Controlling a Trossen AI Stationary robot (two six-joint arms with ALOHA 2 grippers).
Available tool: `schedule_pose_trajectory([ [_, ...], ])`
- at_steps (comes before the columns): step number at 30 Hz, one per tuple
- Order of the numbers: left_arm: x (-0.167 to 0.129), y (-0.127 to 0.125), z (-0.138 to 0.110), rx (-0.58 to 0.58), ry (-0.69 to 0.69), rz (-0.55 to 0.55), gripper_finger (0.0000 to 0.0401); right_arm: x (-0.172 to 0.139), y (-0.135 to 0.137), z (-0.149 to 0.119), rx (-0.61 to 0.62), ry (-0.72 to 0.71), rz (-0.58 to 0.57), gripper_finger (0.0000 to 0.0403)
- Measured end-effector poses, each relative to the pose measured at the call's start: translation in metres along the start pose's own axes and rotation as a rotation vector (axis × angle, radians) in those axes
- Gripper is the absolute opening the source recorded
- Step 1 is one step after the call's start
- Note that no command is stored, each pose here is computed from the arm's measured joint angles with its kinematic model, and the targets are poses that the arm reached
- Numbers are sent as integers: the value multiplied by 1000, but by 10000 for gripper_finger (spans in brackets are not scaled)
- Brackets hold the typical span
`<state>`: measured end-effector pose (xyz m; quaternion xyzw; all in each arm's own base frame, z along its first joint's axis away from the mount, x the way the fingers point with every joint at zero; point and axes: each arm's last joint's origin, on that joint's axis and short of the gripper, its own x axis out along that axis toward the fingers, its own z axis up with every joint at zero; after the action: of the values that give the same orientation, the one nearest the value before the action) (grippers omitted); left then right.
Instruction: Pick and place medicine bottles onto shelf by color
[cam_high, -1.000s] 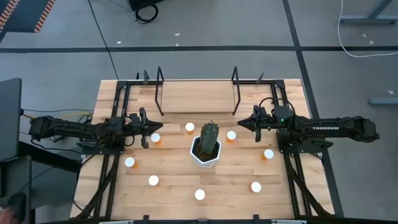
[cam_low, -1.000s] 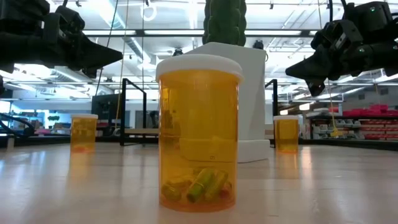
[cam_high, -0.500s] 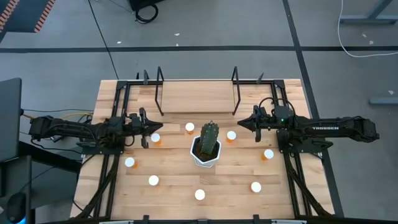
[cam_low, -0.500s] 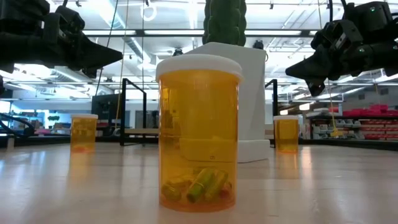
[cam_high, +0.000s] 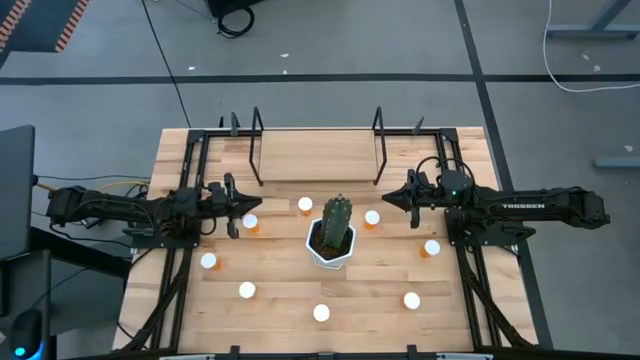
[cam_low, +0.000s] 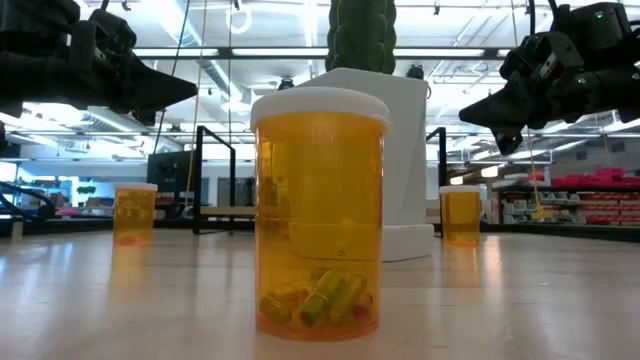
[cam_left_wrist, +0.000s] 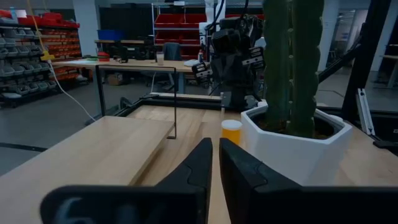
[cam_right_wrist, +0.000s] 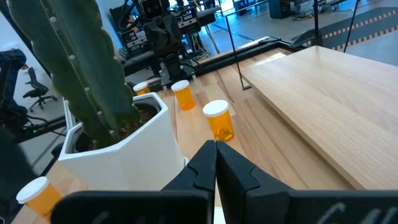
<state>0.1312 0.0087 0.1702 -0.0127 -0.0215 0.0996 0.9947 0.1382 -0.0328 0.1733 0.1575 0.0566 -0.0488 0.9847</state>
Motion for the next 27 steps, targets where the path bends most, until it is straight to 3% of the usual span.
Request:
schedule_pose_trajectory([
  [8, 0, 0, 0, 4, -1, 0, 30, 0, 0, 0, 0, 1, -1, 15],
  [13, 0, 0, 1, 190, -14, 2, 35, 0, 0, 0, 0, 0, 0, 15],
  [15, 0, 0, 1, 208, -11, 2, 37, 0, 0, 0, 0, 1, 0, 15],
  [21, 0, 1, 4, 113, -41, 15, 36, 0, 0, 0, 0, 1, -1, 15],
  [25, 4, 0, 20, -191, -76, 6, 31, 0, 0, 0, 0, 1, 0, 15],
  [27, 10, -1, 35, -255, -72, 5, 29, 0, 0, 0, 0, 1, 0, 15],
])
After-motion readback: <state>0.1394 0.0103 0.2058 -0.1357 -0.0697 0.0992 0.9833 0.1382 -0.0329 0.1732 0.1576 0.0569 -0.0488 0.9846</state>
